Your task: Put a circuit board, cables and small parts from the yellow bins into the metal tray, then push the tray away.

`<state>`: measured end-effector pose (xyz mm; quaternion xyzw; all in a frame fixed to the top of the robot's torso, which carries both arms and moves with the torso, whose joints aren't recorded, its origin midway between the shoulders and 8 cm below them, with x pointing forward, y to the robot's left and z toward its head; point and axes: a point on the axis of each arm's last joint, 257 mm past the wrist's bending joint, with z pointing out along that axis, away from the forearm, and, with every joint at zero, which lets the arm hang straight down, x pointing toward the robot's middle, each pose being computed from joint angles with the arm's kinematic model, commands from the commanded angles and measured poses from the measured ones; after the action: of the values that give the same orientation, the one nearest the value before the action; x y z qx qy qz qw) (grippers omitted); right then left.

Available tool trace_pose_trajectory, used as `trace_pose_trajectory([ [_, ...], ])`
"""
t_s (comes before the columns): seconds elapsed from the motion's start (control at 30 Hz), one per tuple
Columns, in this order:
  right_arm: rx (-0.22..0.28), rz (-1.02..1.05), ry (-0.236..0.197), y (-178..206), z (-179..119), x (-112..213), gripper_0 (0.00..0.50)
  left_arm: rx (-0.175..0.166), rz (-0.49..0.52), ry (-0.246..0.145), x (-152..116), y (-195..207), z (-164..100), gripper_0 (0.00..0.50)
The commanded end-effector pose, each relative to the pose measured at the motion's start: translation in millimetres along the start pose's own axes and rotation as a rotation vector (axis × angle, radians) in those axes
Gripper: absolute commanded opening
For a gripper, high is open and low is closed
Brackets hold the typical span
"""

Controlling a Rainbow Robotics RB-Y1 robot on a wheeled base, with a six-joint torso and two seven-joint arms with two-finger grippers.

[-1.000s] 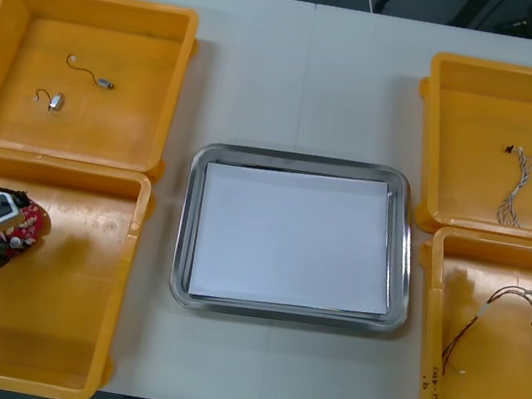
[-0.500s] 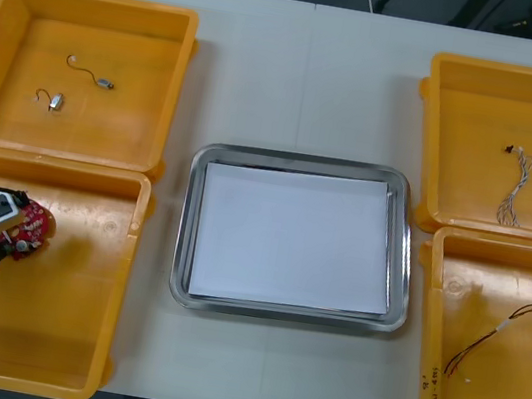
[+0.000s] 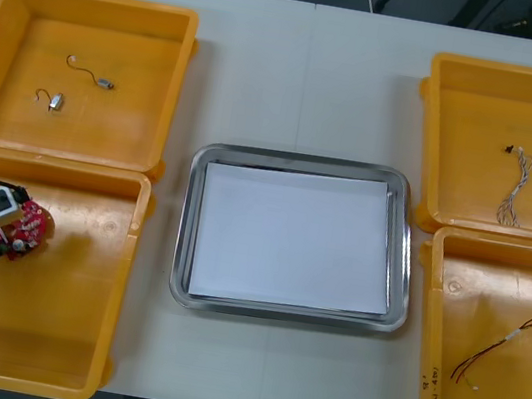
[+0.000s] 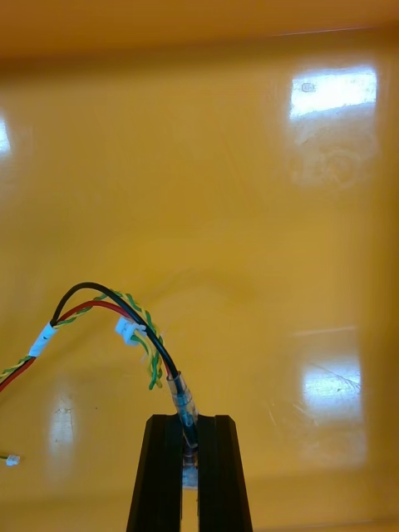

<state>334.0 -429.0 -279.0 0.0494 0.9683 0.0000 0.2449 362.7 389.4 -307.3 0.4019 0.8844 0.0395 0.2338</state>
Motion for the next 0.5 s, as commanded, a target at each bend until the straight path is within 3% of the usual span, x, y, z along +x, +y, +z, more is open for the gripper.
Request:
trace_pose_trajectory([
  [0.03, 0.025, -0.063, -0.02, -8, -11, -5, 0.023, -0.055, 0.214, -0.005, -18, 30, -29, 0.0],
  [0.13, 0.017, -0.058, -0.021, -5, -9, -4, 0.051, -0.061, 0.214, -0.009, -22, 34, -34, 0.0],
  [0.17, 0.011, -0.055, -0.022, -3, -8, -4, 0.083, -0.061, 0.216, -0.01, -23, 35, -36, 0.0],
  [0.2, 0.01, -0.052, -0.023, -2, -8, -3, 0.174, -0.061, 0.216, -0.009, -24, 36, -38, 0.0],
  [0.27, 0.006, -0.049, -0.023, -1, -7, -3, 0.258, -0.064, 0.22, -0.012, -29, 38, -44, 0.0],
  [0.33, 0.002, -0.044, -0.024, 0, -7, -3, 0.422, -0.064, 0.222, -0.009, -33, 39, -52, 0.0],
  [0.37, 0.001, -0.045, -0.023, 0, -6, -2, 0.474, -0.069, 0.227, -0.011, -37, 40, -57, 0.0],
  [0.4, 0.001, -0.045, -0.023, 0, -6, -2, 0.496, -0.069, 0.226, -0.009, -37, 40, -59, 0.0],
  [0.5, 0.001, -0.042, -0.023, 0, -6, -2, 0.5, -0.063, 0.228, -0.004, -44, 39, -69, 0.0],
])
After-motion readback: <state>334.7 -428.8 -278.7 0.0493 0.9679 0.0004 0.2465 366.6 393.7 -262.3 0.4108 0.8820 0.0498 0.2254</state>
